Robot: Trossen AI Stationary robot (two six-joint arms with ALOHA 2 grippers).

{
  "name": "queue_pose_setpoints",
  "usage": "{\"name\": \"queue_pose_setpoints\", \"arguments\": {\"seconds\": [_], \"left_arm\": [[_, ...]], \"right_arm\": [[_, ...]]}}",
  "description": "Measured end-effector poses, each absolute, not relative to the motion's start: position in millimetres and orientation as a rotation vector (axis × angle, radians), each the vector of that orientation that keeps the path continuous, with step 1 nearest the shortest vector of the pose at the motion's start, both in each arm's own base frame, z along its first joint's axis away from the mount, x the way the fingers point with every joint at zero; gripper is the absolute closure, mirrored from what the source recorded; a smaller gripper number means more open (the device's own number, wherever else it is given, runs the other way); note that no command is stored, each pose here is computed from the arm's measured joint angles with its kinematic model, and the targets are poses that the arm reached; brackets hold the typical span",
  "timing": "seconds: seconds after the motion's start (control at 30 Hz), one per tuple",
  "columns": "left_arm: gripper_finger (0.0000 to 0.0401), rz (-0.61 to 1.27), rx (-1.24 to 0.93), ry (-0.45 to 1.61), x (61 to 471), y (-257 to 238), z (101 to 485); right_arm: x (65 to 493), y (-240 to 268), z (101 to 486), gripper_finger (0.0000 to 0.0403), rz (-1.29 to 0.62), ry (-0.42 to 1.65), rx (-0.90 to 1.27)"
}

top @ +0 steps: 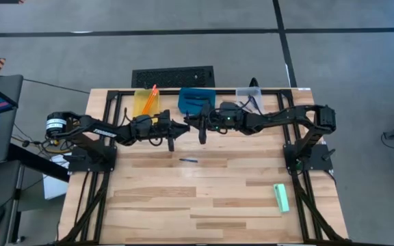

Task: Sort crayons/erasers/pens/pencils in bins
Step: Put the purple pen into the transparent blue bin

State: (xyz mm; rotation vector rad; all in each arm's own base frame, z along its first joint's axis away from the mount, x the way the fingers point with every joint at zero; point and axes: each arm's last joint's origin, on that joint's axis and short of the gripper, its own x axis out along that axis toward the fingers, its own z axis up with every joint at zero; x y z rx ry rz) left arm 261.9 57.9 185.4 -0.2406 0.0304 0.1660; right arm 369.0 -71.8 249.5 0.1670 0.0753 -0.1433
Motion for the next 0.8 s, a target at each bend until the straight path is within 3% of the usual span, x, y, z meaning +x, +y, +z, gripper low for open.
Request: {"name": "queue_pose_setpoints", "arguments": {"seconds": [0.27, 0.5, 0.63, 0.8], "left_arm": [[0.0315, 0.184, -0.254, 0.049, 262, 58, 183], [0.0258, 0.188, -0.187, 0.072, 261, 58, 182], [0.0277, 0.210, -0.158, 0.086, 254, 57, 180], [0.0341, 0.272, -0.141, 0.078, 236, 56, 174]], "right_arm": [[369, -73, 249, 0.0352, -0.151, 0.077, 0.151], [366, -81, 250, 0.0368, -0.184, 0.082, 0.131], [362, -94, 250, 0.0368, -0.226, 0.113, 0.103], [362, -118, 264, 0.0365, -0.340, 0.309, 0.022]]}}
